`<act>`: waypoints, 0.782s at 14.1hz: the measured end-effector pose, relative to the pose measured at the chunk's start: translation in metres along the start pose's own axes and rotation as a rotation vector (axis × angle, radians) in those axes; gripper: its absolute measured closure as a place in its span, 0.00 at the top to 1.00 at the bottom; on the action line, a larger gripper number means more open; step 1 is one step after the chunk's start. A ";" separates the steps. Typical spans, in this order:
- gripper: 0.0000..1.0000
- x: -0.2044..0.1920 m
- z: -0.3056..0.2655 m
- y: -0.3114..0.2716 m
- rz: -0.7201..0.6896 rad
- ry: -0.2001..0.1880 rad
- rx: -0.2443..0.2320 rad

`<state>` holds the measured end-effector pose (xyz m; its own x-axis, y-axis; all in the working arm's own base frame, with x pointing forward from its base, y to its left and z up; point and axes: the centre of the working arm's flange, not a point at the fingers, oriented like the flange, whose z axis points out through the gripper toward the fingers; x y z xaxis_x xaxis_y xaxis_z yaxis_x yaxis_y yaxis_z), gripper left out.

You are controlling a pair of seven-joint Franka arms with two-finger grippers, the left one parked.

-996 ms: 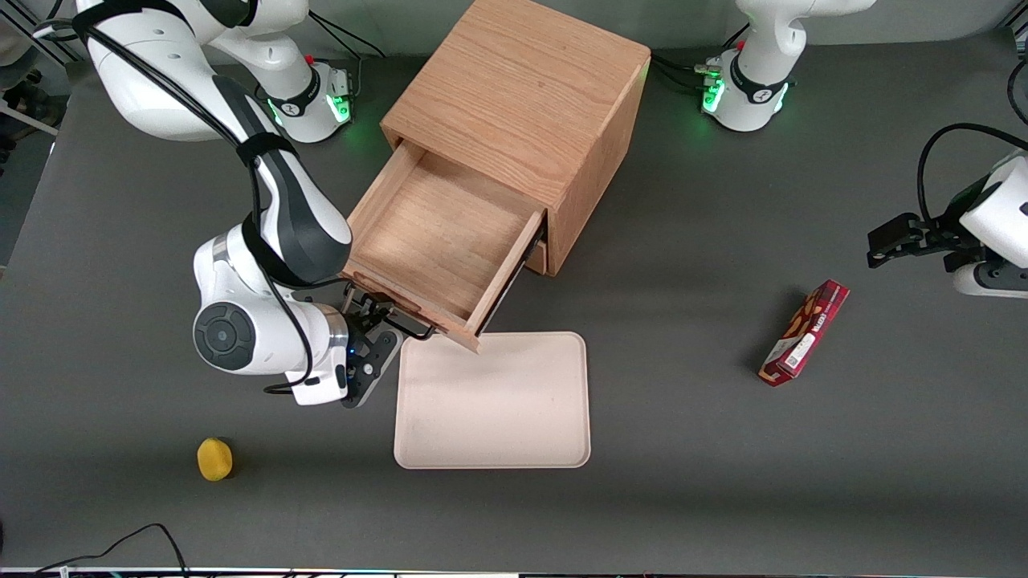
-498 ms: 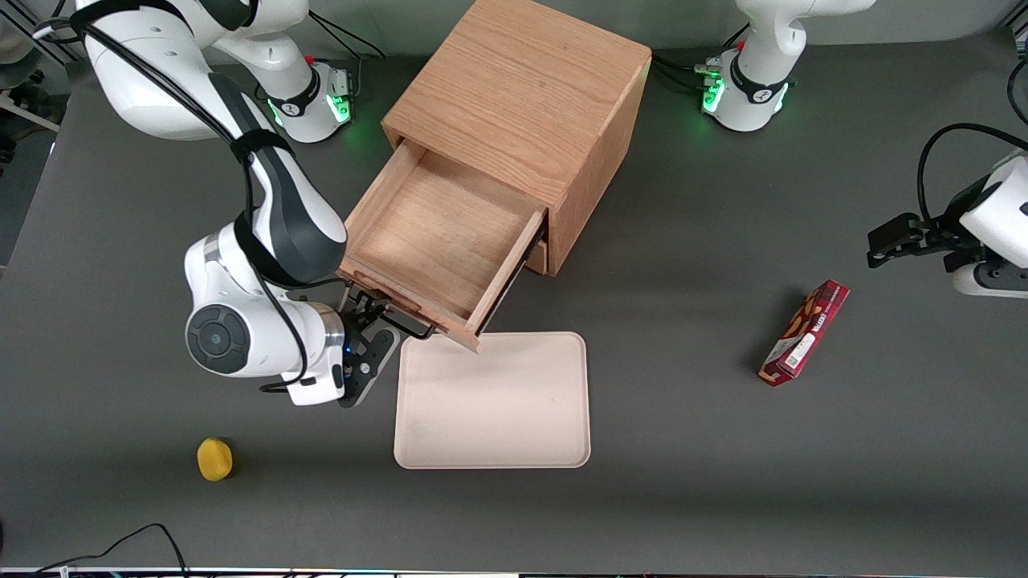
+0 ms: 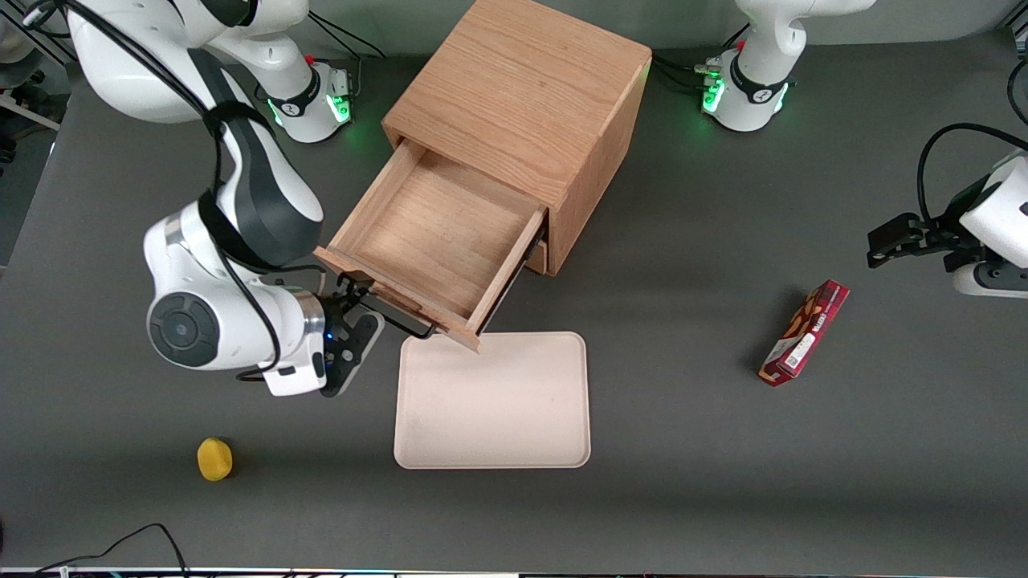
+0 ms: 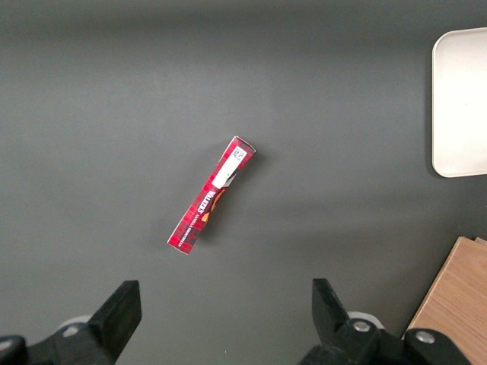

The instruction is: Open upper drawer

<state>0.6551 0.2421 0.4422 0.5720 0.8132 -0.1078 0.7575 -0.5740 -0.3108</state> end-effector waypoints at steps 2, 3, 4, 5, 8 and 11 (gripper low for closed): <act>1.00 -0.013 -0.034 -0.019 0.010 0.010 -0.022; 1.00 -0.022 -0.051 -0.031 0.018 0.005 -0.029; 1.00 -0.033 -0.066 -0.043 0.023 -0.004 -0.033; 1.00 -0.042 -0.080 -0.055 0.029 -0.007 -0.042; 1.00 -0.085 -0.114 -0.075 0.081 0.010 -0.084; 1.00 -0.147 -0.132 -0.079 0.168 0.046 -0.139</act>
<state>0.5523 0.1551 0.6073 0.7050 0.7017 -0.1027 0.6848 -0.7113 -0.1586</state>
